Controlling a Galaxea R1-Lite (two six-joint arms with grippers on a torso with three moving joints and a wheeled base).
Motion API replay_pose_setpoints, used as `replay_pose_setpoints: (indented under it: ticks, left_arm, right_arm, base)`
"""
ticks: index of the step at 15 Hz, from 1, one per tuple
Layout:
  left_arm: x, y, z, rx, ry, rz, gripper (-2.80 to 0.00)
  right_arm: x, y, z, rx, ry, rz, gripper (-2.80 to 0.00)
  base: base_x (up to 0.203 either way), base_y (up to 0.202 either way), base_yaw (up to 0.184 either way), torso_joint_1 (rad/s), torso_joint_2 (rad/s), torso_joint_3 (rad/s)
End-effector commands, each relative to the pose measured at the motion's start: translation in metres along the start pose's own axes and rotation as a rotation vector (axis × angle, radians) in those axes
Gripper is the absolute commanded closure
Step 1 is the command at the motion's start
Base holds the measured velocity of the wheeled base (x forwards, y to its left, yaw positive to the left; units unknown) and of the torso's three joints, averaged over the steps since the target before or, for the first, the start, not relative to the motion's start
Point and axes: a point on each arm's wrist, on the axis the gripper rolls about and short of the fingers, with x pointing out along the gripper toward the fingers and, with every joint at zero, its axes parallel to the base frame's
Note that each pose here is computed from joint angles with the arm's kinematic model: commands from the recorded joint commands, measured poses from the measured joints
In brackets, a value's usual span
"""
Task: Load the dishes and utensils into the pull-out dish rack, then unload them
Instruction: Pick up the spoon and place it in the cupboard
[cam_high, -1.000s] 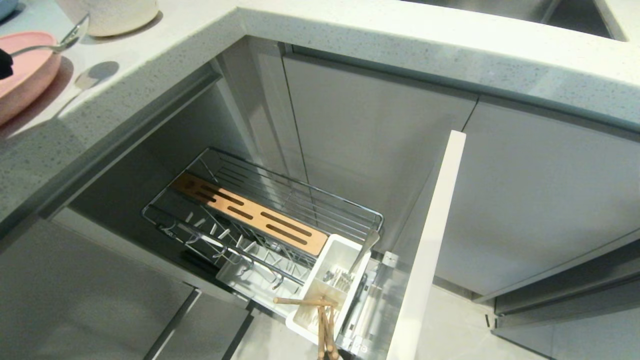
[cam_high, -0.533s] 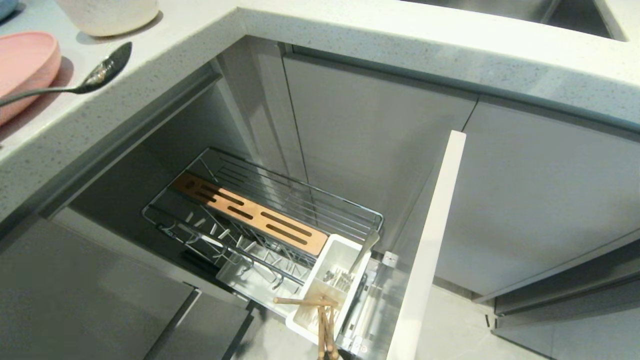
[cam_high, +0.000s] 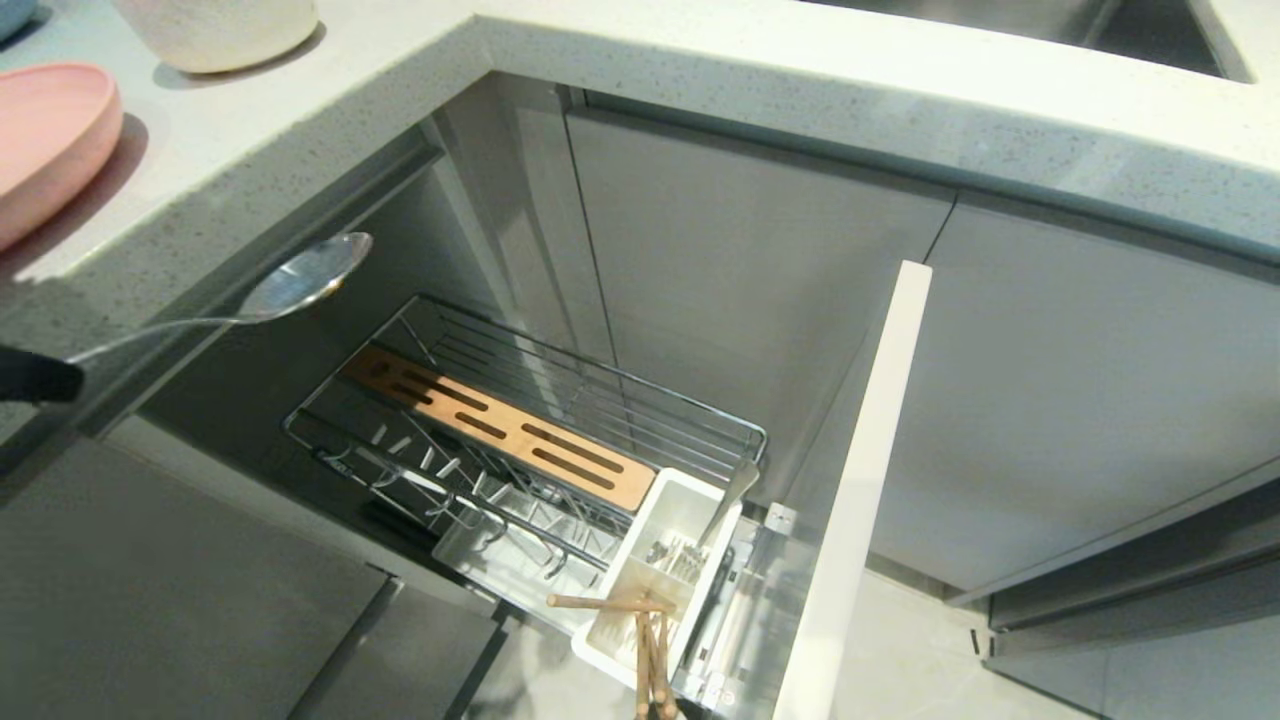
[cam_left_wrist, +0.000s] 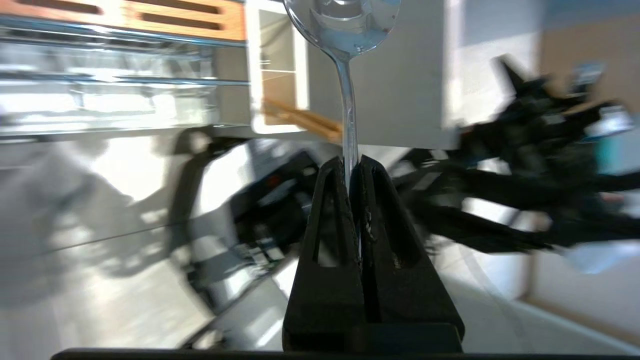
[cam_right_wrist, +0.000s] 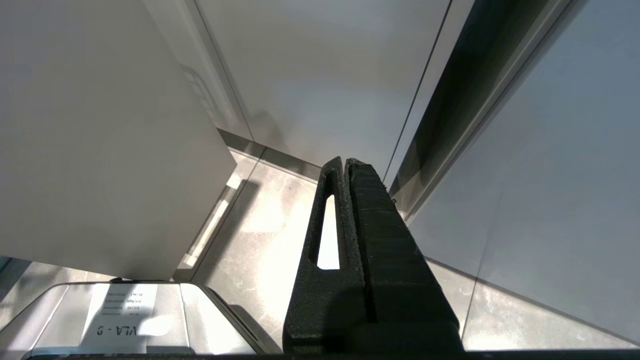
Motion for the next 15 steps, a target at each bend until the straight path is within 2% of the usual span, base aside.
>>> replay_pose_setpoints:
  ticks: [1, 6, 8, 12, 15]
  left_arm:
    - [0.026, 0.008, 0.013, 0.014, 0.085, 0.030, 0.00]
    - [0.063, 0.002, 0.023, 0.073, 0.209, 0.027, 0.00]
    - [0.080, -0.003, 0.027, 0.067, 0.246, 0.056, 0.00]
    - [0.113, -0.019, 0.035, 0.018, 0.234, 0.168, 0.00]
    - [0.133, -0.026, 0.038, 0.028, 0.230, 0.198, 0.00]
  right_arm:
    - [0.000, 0.000, 0.000, 0.000, 0.002, 0.000, 0.00]
    - [0.000, 0.000, 0.000, 0.000, 0.002, 0.000, 0.00]
    - [0.000, 0.000, 0.000, 0.000, 0.002, 0.000, 0.00]
    - [0.000, 0.000, 0.000, 0.000, 0.002, 0.000, 0.00]
    - [0.000, 0.000, 0.000, 0.000, 0.002, 0.000, 0.00]
  base:
    - [0.000, 0.000, 0.000, 0.000, 0.00, 0.000]
    - [0.000, 0.000, 0.000, 0.000, 0.00, 0.000]
    - [0.000, 0.000, 0.000, 0.000, 0.00, 0.000]
    - [0.000, 0.000, 0.000, 0.000, 0.00, 0.000]
    - [0.000, 0.000, 0.000, 0.000, 0.00, 0.000]
